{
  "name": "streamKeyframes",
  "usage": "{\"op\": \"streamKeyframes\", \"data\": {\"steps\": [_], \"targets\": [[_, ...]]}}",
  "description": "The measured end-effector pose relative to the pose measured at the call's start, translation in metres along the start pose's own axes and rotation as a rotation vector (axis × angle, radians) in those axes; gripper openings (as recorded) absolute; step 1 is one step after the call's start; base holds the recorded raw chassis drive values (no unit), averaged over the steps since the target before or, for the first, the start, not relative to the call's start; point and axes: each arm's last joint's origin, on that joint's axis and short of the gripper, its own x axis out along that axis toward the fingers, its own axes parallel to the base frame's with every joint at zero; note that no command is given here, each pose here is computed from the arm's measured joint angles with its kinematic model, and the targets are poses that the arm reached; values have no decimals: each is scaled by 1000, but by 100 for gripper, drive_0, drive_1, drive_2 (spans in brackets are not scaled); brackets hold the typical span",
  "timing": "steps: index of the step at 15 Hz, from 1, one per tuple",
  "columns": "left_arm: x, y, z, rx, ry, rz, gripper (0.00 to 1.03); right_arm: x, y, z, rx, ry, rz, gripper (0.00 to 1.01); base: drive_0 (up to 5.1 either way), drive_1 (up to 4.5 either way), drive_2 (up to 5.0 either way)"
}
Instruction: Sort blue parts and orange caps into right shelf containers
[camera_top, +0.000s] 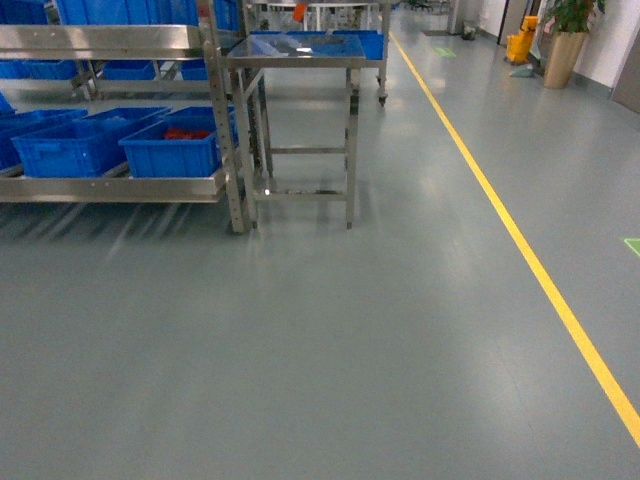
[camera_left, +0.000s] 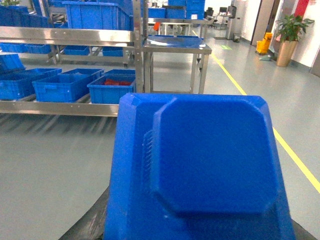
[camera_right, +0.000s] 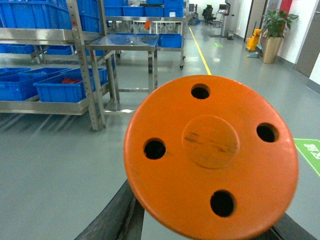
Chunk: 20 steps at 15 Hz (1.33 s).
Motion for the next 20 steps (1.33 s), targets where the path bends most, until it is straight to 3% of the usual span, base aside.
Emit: {"op": "streamKeyframes", "data": {"steps": [20], "targets": [[0,0,0,0,4,-1,43,0,0,0,0,4,0,41,-4,420,-428]]}}
